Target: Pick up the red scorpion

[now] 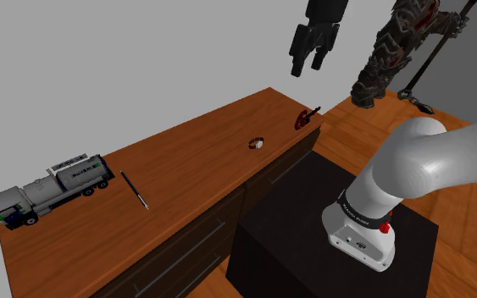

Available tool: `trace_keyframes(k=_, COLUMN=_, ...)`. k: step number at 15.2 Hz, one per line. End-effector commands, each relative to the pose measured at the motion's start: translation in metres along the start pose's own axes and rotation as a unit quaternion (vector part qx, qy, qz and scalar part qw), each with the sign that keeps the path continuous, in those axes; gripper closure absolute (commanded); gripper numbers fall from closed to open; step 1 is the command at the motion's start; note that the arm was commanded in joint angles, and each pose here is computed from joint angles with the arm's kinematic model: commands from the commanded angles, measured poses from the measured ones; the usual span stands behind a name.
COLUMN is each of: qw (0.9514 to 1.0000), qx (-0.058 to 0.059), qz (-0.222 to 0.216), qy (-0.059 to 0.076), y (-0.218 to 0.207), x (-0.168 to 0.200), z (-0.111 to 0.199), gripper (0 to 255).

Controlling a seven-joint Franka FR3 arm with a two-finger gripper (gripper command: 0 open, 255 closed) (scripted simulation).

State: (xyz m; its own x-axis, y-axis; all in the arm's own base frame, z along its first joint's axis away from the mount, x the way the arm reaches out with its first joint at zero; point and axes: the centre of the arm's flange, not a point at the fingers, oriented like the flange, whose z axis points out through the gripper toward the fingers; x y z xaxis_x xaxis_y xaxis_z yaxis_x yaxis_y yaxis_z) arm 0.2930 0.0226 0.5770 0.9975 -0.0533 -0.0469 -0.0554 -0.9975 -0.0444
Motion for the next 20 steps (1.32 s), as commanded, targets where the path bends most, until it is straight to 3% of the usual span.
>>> trace_keyframes(k=1, qw=1.0, qx=0.0, qz=0.0, qy=0.0, y=0.0, x=0.0, z=0.0, gripper=0)
trace_keyframes(k=5, qw=0.9961, qx=-0.006, qz=0.087, qy=0.006, y=0.023, x=0.033, z=0.031, gripper=0)
trace_keyframes(k=10, qw=0.9805, qx=-0.013, qz=0.196, qy=0.013, y=0.06, x=0.069, z=0.068, gripper=0)
trace_keyframes(k=15, qw=0.953, qx=-0.02, qz=0.302, qy=0.021, y=0.104, x=0.096, z=0.104, gripper=0)
trace_keyframes(k=20, qw=0.9141, qx=-0.027, qz=0.404, qy=0.028, y=0.154, x=0.113, z=0.14, gripper=0)
